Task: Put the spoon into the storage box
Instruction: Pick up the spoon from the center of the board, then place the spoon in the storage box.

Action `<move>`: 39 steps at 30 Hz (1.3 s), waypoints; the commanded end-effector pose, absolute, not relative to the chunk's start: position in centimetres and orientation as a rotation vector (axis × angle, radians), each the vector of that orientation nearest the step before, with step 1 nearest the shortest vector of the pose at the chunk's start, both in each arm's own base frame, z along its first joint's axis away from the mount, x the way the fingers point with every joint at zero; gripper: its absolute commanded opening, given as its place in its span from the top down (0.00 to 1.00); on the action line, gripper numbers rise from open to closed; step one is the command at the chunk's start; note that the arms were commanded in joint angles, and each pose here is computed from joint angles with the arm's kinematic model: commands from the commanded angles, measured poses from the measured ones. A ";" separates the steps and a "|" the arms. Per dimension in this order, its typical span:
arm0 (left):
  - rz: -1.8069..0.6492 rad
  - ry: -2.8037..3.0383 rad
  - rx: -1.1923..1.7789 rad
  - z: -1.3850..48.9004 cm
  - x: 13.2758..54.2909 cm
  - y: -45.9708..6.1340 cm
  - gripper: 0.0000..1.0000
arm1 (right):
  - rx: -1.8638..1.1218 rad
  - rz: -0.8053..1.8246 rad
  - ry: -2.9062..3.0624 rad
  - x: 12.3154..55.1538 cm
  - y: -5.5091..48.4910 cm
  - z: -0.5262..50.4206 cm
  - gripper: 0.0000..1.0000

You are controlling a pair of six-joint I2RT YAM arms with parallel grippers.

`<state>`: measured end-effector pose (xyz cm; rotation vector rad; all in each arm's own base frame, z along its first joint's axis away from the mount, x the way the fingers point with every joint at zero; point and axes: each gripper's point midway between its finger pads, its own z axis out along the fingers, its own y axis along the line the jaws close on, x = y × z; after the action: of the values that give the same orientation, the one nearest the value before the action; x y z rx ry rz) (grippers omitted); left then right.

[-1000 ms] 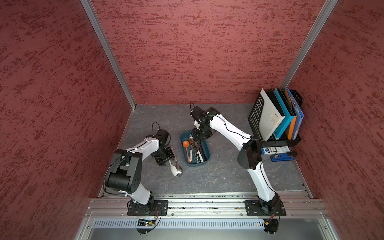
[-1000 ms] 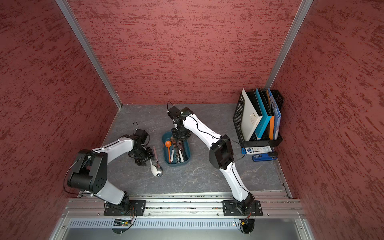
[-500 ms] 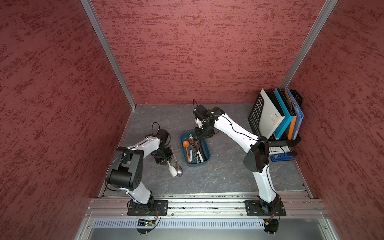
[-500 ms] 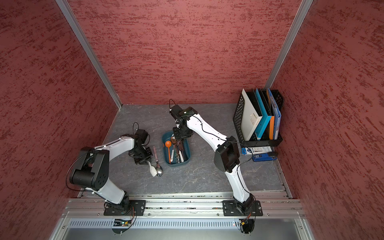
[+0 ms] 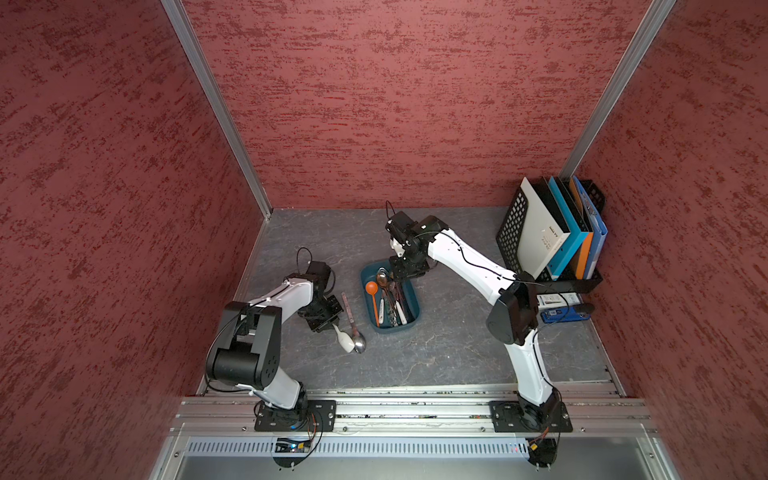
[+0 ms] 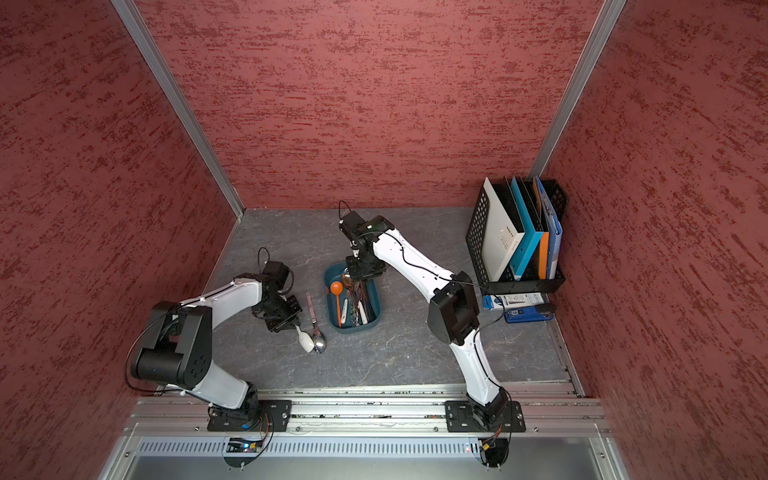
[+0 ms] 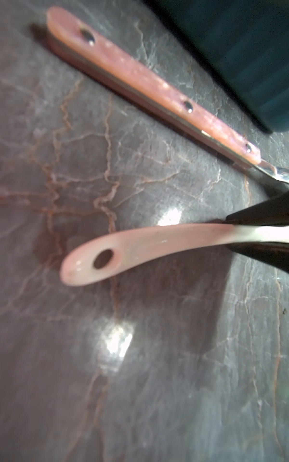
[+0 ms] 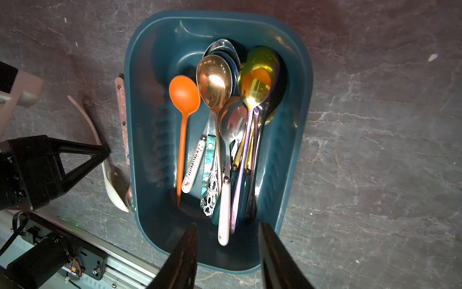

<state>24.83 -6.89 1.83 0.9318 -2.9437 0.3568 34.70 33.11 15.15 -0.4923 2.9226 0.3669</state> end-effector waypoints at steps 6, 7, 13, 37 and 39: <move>0.639 -2.928 1.142 6.7 25.8 -7.8 0.99 | -0.425 0.637 2.850 33.9 34.9 18.7 0.58; 0.666 -2.925 1.162 7.1 26.0 -7.9 0.99 | -0.419 0.678 2.852 33.6 35.2 18.7 0.58; 0.842 -2.825 1.259 7.8 26.6 -9.3 0.99 | -0.541 1.034 2.740 31.6 38.1 19.2 0.57; 1.048 -2.678 1.267 9.4 27.9 -11.7 0.98 | -1.437 1.079 1.919 23.7 41.6 20.5 0.50; 1.052 -2.669 1.256 9.5 28.1 -12.0 0.98 | -1.465 1.085 1.900 23.3 41.8 20.2 0.50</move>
<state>27.19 -11.46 8.62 1.2725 -2.6859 0.9955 23.46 41.29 18.03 -1.3947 2.0676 1.1235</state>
